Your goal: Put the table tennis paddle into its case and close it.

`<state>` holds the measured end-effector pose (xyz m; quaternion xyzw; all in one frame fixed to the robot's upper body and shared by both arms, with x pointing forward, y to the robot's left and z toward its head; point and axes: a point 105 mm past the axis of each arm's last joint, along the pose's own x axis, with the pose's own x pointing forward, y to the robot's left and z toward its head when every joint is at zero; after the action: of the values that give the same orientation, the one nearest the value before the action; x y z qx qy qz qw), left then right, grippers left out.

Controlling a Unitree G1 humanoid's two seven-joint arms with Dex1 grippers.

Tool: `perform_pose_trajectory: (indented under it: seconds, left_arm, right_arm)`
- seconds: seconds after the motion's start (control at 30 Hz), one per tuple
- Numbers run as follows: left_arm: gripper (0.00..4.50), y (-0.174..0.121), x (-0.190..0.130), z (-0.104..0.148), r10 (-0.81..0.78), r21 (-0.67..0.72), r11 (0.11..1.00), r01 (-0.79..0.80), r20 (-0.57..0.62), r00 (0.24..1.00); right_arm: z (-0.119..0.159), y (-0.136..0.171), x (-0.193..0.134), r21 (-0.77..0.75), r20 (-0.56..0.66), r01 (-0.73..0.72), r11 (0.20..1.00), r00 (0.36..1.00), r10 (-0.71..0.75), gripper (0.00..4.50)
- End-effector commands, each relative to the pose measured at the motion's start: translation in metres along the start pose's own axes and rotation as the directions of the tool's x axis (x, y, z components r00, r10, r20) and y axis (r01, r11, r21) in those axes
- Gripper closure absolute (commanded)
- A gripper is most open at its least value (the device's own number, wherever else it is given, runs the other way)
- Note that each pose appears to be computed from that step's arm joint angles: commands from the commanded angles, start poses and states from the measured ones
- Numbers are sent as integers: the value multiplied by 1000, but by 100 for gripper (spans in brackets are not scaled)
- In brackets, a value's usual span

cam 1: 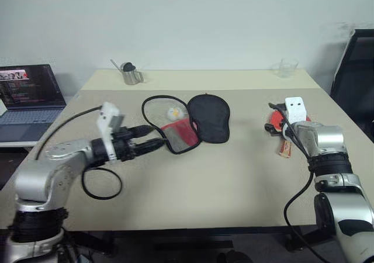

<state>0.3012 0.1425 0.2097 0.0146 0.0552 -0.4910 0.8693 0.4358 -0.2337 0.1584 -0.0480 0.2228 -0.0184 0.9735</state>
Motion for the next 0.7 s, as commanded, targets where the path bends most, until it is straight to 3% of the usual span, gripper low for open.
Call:
perform_pose_trajectory:
  seconds: [0.03,0.23,0.47,0.7]
  left_arm:
    - [87,-20,20,8,-55,49,997,54,13,998]
    - [87,-27,38,15,-76,97,993,72,42,996]
    - [87,-14,49,5,-12,191,982,17,-26,1000]
    - [87,-11,50,5,-8,173,985,10,-9,1000]
  right_arm:
    - [16,-19,-9,32,61,113,993,992,-114,0]
    - [7,-36,-17,116,12,263,958,964,-266,0]
    - [-20,-25,-3,210,-86,273,939,962,-260,0]
    - [-43,-11,12,181,-191,292,939,947,-258,0]
